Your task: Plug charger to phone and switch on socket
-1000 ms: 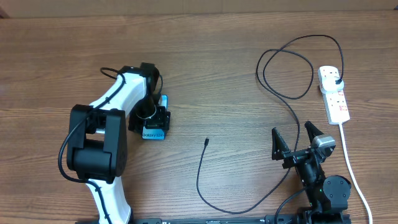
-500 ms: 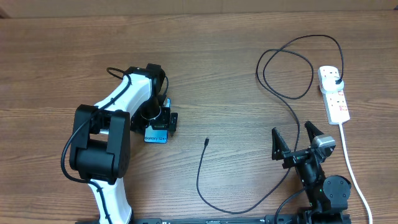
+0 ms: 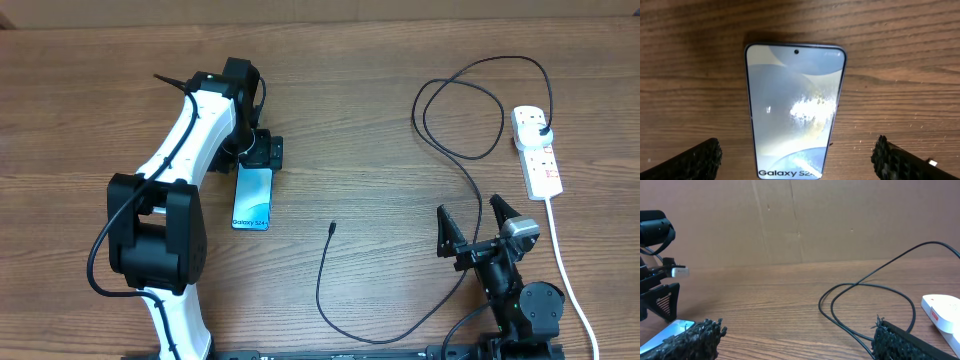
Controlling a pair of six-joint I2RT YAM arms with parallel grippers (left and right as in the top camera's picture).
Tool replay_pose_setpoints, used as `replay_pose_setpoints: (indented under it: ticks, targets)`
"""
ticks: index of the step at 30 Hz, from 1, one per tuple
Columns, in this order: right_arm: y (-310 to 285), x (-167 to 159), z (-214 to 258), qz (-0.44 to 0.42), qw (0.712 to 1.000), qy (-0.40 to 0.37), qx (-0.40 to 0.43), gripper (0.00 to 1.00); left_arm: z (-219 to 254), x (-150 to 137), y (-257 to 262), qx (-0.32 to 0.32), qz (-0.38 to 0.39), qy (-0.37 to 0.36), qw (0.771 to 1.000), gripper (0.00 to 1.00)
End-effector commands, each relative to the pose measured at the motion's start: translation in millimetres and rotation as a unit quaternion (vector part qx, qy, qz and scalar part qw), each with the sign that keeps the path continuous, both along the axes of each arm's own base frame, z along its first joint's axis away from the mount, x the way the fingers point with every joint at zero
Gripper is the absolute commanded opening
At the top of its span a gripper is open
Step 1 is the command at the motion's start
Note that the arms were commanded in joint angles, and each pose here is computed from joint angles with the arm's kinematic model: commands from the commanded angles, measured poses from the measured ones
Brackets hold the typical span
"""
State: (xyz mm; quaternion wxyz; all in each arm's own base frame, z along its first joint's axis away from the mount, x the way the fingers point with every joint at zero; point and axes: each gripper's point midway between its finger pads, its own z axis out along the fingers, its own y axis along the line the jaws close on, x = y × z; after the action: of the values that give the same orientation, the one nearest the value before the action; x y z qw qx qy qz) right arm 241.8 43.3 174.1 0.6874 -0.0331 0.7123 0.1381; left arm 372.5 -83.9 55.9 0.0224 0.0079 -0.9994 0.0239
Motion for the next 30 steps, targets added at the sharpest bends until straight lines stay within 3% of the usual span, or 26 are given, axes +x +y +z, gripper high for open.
replay_pose_setpoints:
  ticks: [1, 30]
  targets:
    - [0, 1, -4, 0.0, 1.0, 0.003, -0.001, 1.0, 0, 0, 0, 0.001, 0.013, 0.002, 1.0, 1.0]
    - [1, 0, -4, 0.003, 1.0, 0.002, 0.0, 1.0, -6, -17, -1, -0.005, 0.013, 0.036, 0.999, 1.0]
